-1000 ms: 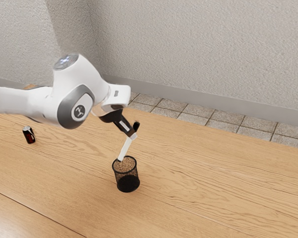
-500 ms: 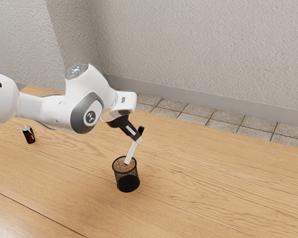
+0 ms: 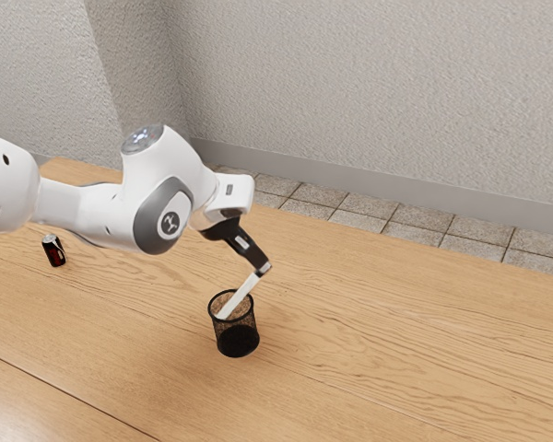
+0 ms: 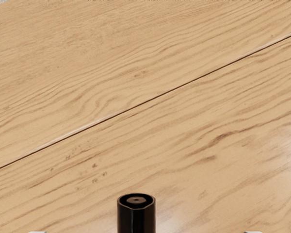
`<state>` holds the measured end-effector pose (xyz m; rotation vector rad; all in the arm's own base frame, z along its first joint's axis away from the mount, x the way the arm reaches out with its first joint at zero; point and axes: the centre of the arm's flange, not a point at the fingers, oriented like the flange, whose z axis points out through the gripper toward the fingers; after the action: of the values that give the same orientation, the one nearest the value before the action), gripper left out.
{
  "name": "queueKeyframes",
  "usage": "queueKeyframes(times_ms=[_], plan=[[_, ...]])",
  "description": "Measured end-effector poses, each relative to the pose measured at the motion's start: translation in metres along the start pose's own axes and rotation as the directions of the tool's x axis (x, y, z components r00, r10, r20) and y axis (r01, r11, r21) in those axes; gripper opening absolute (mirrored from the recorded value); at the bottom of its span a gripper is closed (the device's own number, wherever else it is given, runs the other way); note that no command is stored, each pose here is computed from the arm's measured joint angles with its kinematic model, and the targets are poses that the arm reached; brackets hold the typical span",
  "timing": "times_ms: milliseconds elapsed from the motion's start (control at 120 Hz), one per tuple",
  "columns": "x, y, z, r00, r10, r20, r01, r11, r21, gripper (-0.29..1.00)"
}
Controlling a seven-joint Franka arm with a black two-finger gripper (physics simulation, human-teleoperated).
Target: Put the marker into the pen holder.
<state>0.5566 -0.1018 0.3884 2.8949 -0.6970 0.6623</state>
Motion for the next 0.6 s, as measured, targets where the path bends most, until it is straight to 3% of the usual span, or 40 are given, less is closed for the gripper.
queueKeyframes(times_ms=[300, 383, 458, 600], plan=[[0.016, 0.001, -0.025, 1.0, 0.023, -0.009, -0.023, 1.0, -0.004, 0.66], [0.066, -0.009, -0.07, 0.998, 0.054, 0.01, -0.054, 0.998, -0.022, 0.68], [0.101, -0.033, -0.13, 0.998, 0.054, 0.045, -0.054, 0.999, 0.006, 0.68], [0.091, -0.118, -0.204, 0.979, -0.115, 0.171, 0.102, 0.991, 0.083, 0.69]])
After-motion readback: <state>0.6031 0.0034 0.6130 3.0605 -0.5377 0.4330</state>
